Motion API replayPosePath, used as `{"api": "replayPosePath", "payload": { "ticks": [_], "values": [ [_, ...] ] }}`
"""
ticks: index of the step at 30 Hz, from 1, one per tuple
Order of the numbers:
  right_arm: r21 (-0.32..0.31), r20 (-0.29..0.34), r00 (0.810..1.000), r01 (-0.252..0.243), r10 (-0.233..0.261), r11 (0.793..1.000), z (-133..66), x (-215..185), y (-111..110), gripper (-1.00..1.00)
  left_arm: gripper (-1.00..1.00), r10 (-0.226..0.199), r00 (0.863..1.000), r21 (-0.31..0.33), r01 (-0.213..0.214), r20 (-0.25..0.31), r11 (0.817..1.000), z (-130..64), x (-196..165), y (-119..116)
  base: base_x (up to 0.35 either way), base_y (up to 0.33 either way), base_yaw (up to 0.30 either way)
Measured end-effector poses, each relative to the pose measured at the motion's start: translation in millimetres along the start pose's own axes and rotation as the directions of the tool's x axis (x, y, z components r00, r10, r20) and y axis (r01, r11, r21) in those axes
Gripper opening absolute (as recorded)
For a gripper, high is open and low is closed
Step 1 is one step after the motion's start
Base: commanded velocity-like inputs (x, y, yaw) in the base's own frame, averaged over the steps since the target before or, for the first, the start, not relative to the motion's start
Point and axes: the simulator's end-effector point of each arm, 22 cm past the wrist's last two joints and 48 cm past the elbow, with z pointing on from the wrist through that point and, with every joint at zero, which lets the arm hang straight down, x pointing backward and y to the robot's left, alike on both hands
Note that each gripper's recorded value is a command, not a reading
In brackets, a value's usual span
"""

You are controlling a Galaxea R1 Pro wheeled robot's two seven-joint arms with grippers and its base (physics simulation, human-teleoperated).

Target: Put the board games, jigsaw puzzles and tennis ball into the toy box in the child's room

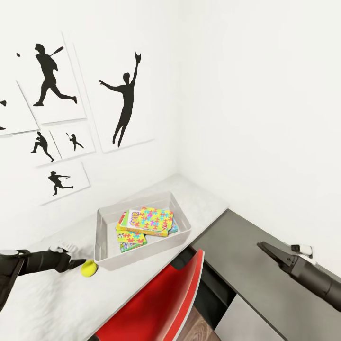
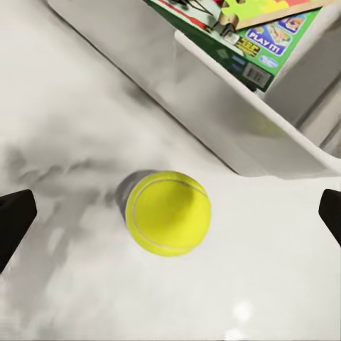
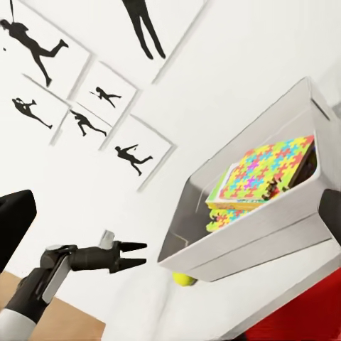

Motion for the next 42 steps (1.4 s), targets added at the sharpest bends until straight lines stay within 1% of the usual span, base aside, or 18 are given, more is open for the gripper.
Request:
{"api": "replayPosePath", "payload": {
  "ticks": [4, 9, 12, 14, 16, 19, 20, 24, 29, 34, 36, 39, 42],
  "values": [
    [-0.019, 0.023, 1.000, 0.010, -0.010, 1.000, -6.8, -8, 5, 1.00, 1.00, 0.044, 0.999, -0.017, -0.044, 0.006, 0.999, 3.8, -3, 1, 0.000, 0.000, 0.000],
    [-0.032, 0.045, 0.999, 0.018, -0.016, 0.999, -13.5, -15, 9, 1.00, 1.00, 0.075, 0.997, -0.019, -0.075, 0.014, 0.997, 6.4, -3, 0, 0.000, 0.000, 0.000],
    [-0.062, 0.056, 0.998, 0.022, -0.019, 0.998, -18.0, -19, 16, 1.00, 1.00, 0.107, 0.994, -0.019, -0.107, 0.025, 0.994, 7.4, -6, 0, 0.000, 0.000, 0.000],
    [-0.080, 0.059, 0.998, 0.019, -0.014, 0.997, -20.3, -20, 20, 1.00, 1.00, 0.121, 0.992, -0.017, -0.120, 0.026, 0.993, 8.7, -6, -1, 0.000, 0.000, 0.000],
    [-0.123, 0.075, 0.997, -0.002, 0.011, 0.992, -30.2, -27, 31, 1.00, 1.00, 0.173, 0.985, -0.004, -0.173, 0.003, 0.985, 15.8, -2, -9, 0.000, 0.000, 0.000],
    [-0.138, 0.089, 0.996, -0.008, 0.020, 0.990, -37.3, -32, 34, 1.00, 1.00, 0.210, 0.978, 0.005, -0.210, -0.022, 0.978, 21.2, 2, -15, 0.000, 0.000, 0.000],
    [-0.142, 0.099, 0.995, -0.008, 0.023, 0.990, -41.3, -34, 36, 1.00, 1.00, 0.229, 0.973, 0.009, -0.229, -0.036, 0.973, 24.1, 5, -17, 0.000, 0.000, 0.000],
    [-0.142, 0.111, 0.993, -0.010, 0.026, 0.990, -46.8, -38, 36, 1.00, 1.00, 0.264, 0.962, 0.018, -0.264, -0.065, 0.964, 29.8, 10, -22, 0.000, 0.000, 0.000],
    [-0.137, 0.113, 0.993, -0.013, 0.029, 0.990, -48.4, -39, 34, 1.00, 1.00, 0.309, 0.948, 0.025, -0.308, -0.076, 0.951, 34.7, 13, -25, 0.000, 0.000, 0.000],
    [-0.131, 0.111, 0.993, -0.017, 0.032, 0.991, -48.3, -38, 31, 1.00, 1.00, 0.330, 0.940, 0.022, -0.329, -0.086, 0.944, 37.7, 16, -24, 0.000, 0.000, 0.000],
    [-0.130, 0.110, 0.993, -0.019, 0.033, 0.991, -48.2, -37, 30, 1.00, 1.00, 0.335, 0.937, 0.013, -0.336, -0.096, 0.942, 38.9, 18, -21, 0.000, 0.000, 0.000],
    [-0.127, 0.108, 0.993, -0.022, 0.036, 0.992, -47.8, -37, 28, 1.00, 1.00, 0.352, 0.929, -0.005, -0.355, -0.114, 0.935, 41.3, 21, -17, 0.000, 0.000, 0.000],
    [-0.124, 0.107, 0.993, -0.026, 0.039, 0.992, -47.3, -36, 26, 1.00, 1.00, 0.392, 0.909, -0.024, -0.399, -0.138, 0.917, 46.7, 24, -13, 0.000, 0.000, 0.000]
  ]
}}
